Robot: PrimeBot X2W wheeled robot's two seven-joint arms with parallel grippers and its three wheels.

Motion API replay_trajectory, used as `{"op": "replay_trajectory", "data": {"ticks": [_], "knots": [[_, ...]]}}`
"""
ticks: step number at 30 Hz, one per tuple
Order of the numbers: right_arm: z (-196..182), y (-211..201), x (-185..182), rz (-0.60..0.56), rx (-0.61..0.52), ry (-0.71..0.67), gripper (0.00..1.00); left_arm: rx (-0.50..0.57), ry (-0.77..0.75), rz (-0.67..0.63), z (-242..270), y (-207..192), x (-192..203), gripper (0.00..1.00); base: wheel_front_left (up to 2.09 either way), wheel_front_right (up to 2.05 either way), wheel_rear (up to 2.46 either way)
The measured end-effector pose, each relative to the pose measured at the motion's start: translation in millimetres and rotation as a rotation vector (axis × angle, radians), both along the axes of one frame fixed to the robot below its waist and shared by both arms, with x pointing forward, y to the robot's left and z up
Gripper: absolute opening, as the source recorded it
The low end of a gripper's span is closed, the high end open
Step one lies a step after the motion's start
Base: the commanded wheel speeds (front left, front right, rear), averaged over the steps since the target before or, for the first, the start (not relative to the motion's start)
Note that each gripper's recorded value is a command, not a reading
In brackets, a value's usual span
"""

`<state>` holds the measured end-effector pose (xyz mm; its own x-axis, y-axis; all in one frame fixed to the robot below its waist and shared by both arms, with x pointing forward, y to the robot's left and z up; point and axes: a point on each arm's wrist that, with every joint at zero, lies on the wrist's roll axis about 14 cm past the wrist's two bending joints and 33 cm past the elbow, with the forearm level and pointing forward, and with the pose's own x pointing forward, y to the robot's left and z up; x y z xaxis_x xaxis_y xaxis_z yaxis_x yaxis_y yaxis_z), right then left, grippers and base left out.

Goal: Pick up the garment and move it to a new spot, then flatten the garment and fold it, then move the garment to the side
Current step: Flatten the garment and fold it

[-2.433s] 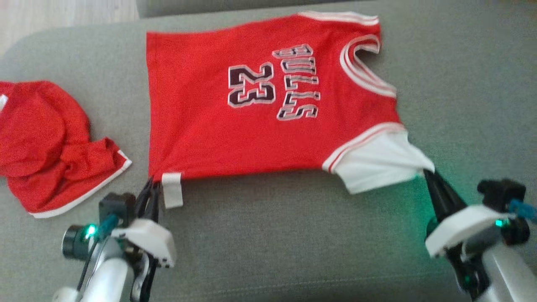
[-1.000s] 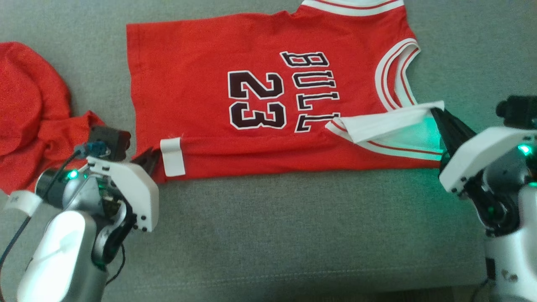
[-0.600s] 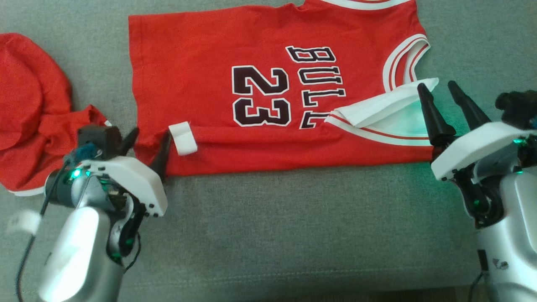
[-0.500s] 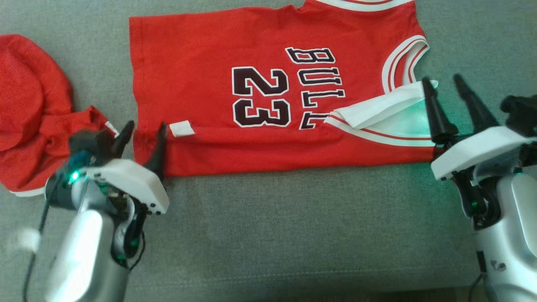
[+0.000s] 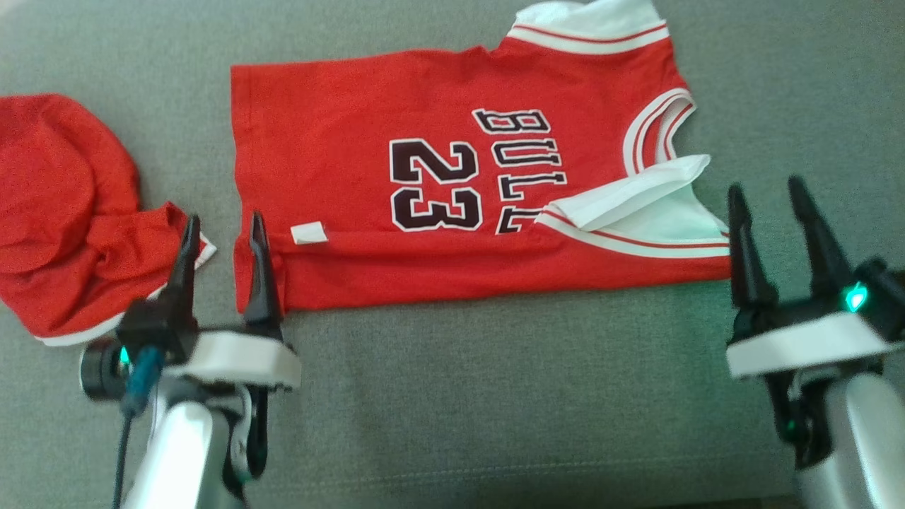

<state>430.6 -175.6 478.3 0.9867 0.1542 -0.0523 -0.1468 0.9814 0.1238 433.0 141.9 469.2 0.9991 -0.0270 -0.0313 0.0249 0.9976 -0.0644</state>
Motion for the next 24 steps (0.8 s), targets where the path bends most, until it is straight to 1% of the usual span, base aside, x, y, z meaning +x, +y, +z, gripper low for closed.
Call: {"op": "replay_trajectory", "data": {"ticks": [4,9,16,24], "knots": [[-0.5,1.9,-20.8,-0.008,0.003,0.013,1.0,0.012,0.005,0.007,-0.8,-0.3,-16.4,1.0,0.0,0.0,0.0],[2.7,4.0,-36.7,-0.014,0.004,0.023,1.0,0.021,0.017,0.002,-3.3,-2.5,-30.0,1.0,0.0,0.0,0.0],[4.9,2.6,-43.3,-0.021,-0.001,0.03,1.0,0.028,0.018,0.001,-2.9,-2.3,-34.1,1.0,0.0,0.0,0.0],[4.6,3.9,-42.2,-0.02,-0.005,0.035,1.0,0.027,0.03,-0.015,-6.0,-7.2,-35.1,1.0,0.0,0.0,0.0]]}}
